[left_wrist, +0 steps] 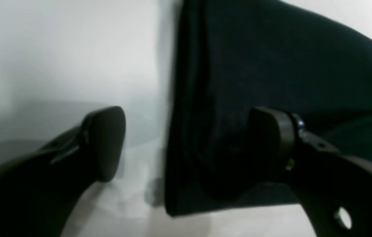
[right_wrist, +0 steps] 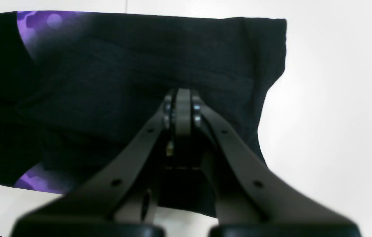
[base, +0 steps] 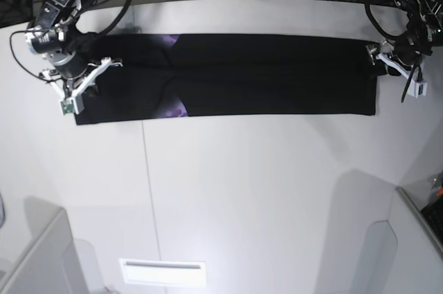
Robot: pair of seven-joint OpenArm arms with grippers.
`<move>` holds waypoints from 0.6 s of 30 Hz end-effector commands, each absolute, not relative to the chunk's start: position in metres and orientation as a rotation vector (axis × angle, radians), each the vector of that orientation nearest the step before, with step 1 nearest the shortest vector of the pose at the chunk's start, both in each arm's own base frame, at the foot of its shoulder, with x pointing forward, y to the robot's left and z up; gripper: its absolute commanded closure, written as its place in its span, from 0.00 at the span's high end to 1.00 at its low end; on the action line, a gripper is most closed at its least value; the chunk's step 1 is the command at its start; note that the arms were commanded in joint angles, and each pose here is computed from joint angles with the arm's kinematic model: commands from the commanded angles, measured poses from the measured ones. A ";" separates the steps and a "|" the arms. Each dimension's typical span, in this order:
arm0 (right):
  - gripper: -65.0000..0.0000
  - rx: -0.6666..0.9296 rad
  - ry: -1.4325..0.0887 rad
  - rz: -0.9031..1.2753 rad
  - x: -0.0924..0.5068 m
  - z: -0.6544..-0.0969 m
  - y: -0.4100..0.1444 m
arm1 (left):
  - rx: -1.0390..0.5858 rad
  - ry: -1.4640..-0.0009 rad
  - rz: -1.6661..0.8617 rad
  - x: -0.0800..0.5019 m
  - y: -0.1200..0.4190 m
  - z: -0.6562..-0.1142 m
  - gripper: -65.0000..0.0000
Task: Fold the T-shirt properly
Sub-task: 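Hold the strip's ends with both grippers and straighten it on the table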
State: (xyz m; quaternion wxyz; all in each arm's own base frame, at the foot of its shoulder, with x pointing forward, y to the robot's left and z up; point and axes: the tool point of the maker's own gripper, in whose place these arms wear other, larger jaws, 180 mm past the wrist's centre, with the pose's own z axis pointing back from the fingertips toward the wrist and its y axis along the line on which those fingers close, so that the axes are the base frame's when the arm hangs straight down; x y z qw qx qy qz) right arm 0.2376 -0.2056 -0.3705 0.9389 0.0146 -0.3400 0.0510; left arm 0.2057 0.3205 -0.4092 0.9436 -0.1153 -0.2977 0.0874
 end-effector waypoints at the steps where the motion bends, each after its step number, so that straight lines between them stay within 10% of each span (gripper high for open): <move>1: 0.00 0.025 -0.738 0.112 0.244 -0.360 -0.207 | -0.225 -0.611 0.153 0.210 0.321 -0.406 0.86; 4: 0.00 0.025 -0.737 0.112 0.243 -0.361 -0.206 | -0.234 -0.594 0.144 0.209 0.316 -0.411 0.72; 10: 0.00 0.025 -0.735 0.112 0.242 -0.361 -0.206 | -0.267 -0.534 0.213 0.196 0.319 -0.435 0.00; 18: 0.00 0.028 -0.734 0.111 0.242 -0.362 -0.206 | -0.253 -0.593 0.239 0.200 0.329 -0.432 0.00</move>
